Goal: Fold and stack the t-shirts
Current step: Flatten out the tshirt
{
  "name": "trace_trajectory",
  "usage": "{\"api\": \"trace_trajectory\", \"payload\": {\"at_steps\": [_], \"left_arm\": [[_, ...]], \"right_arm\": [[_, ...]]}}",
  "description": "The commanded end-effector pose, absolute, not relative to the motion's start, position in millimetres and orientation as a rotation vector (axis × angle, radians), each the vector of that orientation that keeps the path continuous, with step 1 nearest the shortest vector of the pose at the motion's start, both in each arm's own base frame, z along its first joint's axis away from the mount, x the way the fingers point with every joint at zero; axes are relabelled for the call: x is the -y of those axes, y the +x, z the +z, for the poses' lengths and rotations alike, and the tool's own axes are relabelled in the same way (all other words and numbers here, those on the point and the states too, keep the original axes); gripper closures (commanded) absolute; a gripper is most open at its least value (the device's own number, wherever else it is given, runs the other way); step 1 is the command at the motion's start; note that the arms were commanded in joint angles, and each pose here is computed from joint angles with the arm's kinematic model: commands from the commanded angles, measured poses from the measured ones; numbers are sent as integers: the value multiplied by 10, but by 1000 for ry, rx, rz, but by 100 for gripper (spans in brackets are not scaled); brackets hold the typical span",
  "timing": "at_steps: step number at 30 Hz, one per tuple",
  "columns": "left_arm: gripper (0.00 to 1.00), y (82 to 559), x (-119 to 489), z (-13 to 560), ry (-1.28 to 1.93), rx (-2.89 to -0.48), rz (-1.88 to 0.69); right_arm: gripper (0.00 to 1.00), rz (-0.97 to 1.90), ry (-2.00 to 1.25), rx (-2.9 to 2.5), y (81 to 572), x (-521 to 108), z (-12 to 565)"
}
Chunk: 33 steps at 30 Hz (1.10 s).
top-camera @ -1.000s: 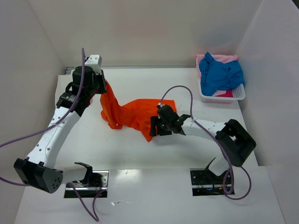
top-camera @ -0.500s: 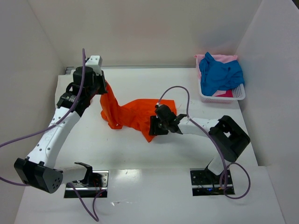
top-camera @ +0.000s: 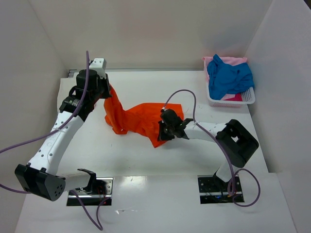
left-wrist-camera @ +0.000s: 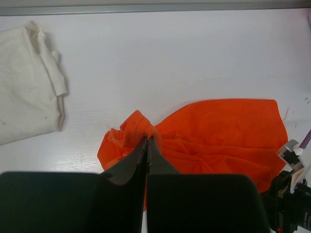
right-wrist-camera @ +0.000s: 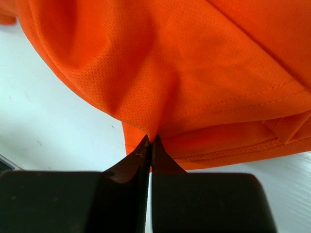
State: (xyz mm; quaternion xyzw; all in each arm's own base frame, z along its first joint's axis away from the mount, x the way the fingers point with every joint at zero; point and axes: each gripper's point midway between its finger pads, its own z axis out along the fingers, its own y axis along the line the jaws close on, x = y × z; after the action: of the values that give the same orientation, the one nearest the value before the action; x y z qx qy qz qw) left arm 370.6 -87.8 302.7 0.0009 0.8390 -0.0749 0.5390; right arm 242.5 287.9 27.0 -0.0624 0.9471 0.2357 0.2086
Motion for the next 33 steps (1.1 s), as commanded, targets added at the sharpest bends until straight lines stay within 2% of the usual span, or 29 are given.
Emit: {"api": "trace_trajectory", "payload": {"at_steps": [1,4,10,13,20,24,33], "left_arm": [[100,3736,818,3170,-4,-1944,-151],[100,3734,808,3248,-9,-1932,-149],[100,3775,725,3612,-34,-1857,-127],[100,3774,645,3989,-50,-1774,-125],[100,3518,372,5311,-140,-1456,-73],[100,3175,124,6097,-202,-1262,-15],[100,2383,-314,6731,-312,-1062,83]], "right_arm": [[100,663,-138,-2507,2686,-3020,652],[100,654,-135,-2437,2824,-3048,1005],[100,633,-77,-2189,3191,-2927,2105],[100,621,-17,-2106,3395,-2742,2555],[100,531,69,-1823,3642,-2262,3714],[100,447,158,-1636,3614,-1891,4488],[100,287,366,-1371,3174,-807,5379]]}}
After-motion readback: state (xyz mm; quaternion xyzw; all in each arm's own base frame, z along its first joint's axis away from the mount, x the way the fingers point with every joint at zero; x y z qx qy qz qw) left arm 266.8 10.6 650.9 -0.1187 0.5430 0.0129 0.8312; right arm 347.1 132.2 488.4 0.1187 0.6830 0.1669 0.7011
